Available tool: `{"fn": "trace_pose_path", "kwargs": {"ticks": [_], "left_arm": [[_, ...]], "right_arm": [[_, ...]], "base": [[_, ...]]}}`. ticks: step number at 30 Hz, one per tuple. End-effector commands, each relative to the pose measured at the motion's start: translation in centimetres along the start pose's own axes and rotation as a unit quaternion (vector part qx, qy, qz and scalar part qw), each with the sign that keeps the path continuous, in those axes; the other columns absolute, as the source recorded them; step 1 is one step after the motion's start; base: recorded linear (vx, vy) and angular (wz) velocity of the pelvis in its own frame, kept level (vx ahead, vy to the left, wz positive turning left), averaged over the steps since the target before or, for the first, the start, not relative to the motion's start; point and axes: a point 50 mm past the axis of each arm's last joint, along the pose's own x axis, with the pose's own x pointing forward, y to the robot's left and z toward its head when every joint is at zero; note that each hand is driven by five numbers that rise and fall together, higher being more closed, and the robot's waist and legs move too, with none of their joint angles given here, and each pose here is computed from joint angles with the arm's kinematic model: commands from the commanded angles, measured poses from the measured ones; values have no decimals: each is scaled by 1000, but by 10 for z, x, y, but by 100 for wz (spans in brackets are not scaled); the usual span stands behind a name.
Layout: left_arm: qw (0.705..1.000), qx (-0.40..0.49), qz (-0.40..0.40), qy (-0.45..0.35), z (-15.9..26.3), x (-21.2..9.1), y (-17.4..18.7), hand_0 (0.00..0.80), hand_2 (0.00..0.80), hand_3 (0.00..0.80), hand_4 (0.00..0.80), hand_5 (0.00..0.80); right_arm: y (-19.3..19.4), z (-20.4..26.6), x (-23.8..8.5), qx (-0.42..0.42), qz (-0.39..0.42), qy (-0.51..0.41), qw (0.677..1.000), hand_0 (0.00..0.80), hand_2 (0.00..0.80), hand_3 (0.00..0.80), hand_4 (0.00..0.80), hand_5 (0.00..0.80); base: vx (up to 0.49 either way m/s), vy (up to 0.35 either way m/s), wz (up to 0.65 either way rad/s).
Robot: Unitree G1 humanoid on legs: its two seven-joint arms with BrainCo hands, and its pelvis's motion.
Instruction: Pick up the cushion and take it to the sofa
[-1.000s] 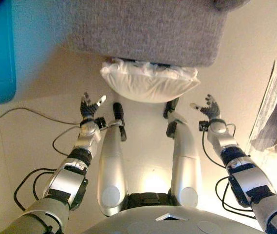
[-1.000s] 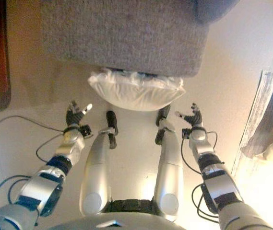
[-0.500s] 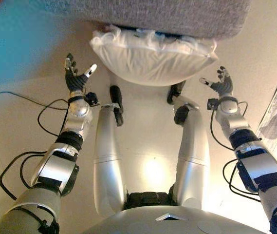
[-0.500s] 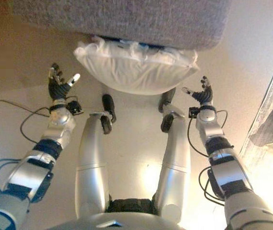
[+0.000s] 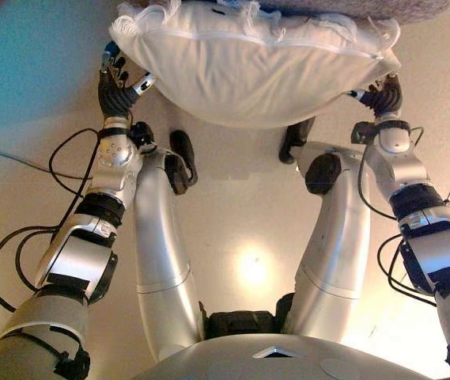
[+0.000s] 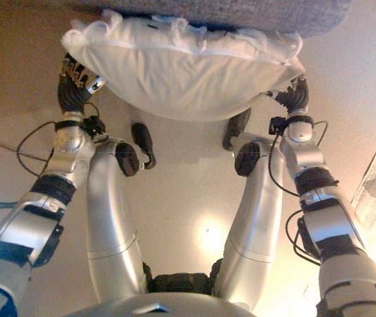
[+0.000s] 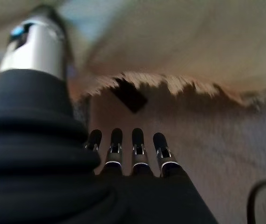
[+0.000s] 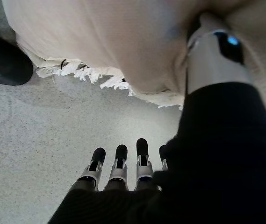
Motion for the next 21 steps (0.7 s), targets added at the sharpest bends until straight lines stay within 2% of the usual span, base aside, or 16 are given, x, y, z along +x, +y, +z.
{"fn": "trace_pose_path", "kwargs": {"ticks": [1, 9, 14, 21], "left_arm": [[997, -42, -64, 0, 2, 0, -21, 0, 0, 0, 0, 0], [985, -90, -148, -23, 22, 6, -47, 0, 0, 0, 0, 0], [966, -119, -226, -29, 26, -4, -72, 0, 0, 0, 0, 0], [951, -164, -262, -30, 26, -19, -82, 0, 0, 0, 0, 0]], "right_arm": [[4, 12, -1, 13, 26, -38, 999, 0, 0, 0, 0, 0], [38, 33, -3, 44, 117, -70, 990, 0, 0, 0, 0, 0], [67, 43, -14, 84, 221, -90, 967, 0, 0, 0, 0, 0], [86, 50, -32, 129, 323, -114, 930, 0, 0, 0, 0, 0]], "base": [[0, 0, 0], [14, 0, -3], [13, -10, -3], [7, -3, -1]]}}
